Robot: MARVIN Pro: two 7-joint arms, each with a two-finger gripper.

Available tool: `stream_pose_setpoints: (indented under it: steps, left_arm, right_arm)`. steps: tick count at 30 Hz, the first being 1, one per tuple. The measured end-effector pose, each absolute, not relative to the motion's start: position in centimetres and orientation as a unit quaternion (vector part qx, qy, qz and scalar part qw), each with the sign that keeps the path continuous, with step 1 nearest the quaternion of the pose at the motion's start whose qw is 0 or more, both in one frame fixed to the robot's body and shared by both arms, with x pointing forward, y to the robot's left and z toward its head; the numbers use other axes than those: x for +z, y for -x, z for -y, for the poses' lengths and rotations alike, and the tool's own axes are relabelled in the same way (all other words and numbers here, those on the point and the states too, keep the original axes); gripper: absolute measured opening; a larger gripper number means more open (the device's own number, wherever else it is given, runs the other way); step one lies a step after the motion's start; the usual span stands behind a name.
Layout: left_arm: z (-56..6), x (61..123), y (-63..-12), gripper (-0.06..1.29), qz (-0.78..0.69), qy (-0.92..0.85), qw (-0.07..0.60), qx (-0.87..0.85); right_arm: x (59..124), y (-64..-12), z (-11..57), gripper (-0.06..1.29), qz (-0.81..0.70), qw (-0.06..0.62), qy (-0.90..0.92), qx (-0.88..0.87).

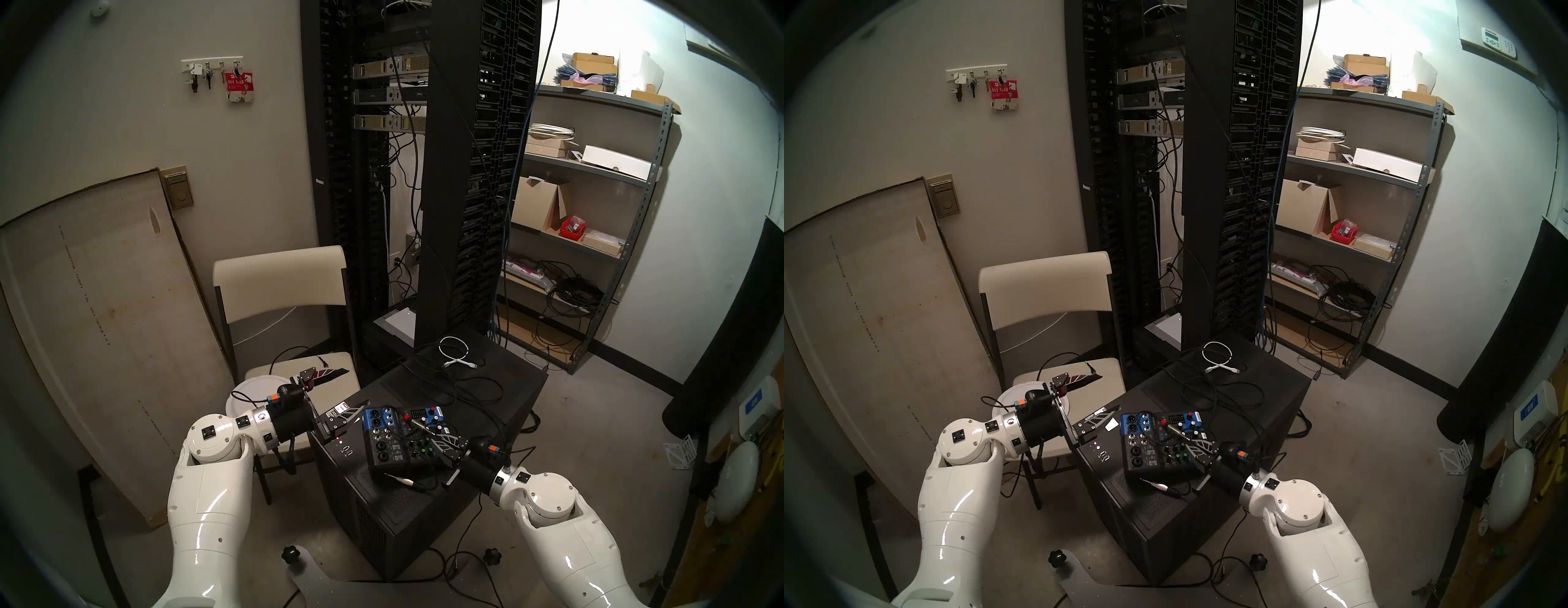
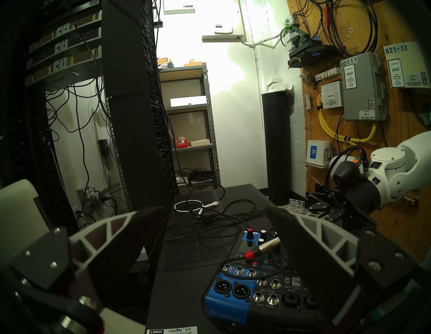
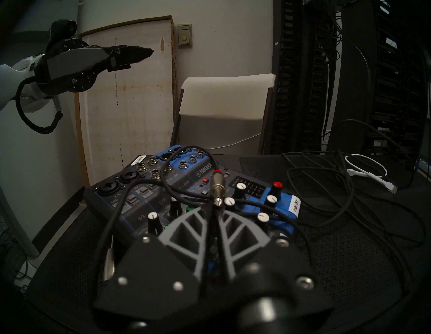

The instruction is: Insert aux cable

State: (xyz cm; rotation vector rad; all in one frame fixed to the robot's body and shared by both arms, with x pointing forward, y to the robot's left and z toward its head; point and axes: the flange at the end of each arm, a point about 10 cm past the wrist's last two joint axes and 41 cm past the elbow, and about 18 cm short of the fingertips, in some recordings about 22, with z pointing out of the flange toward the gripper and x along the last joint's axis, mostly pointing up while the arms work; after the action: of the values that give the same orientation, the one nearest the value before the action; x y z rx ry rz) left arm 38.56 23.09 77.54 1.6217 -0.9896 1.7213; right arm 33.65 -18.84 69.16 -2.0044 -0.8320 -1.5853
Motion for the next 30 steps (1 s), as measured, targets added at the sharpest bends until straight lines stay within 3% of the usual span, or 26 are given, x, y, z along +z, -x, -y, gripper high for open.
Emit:
stream_pose_setpoints:
  steps: [3,4,5,28,30]
  left_arm:
    - [-23.09,77.54,-38.56,1.23,0.370,-0.606,0.285,0.644]
    - [-23.09,77.54,-38.56,1.23,0.370,-0.606,0.285,0.644]
    - [-23.09,77.54,-38.56,1.23,0.370,-0.606,0.285,0.644]
    - [-23.09,77.55,-38.57,1.23,0.370,-0.606,0.285,0.644]
    - [-23.09,77.55,-38.57,1.23,0.370,-0.606,0.285,0.644]
  right_arm:
    - [69.19,-33.50,19.05,0.00,0.303,0.225,0.728,-0.573]
    - [69.20,-33.44,19.17,0.13,0.304,0.225,0.728,-0.572]
    - [69.19,-33.39,19.25,0.15,0.304,0.225,0.729,-0.571]
    - [69.40,-33.08,19.68,0.46,0.308,0.226,0.734,-0.562]
    - [69.41,-33.14,19.66,0.61,0.307,0.225,0.734,-0.563]
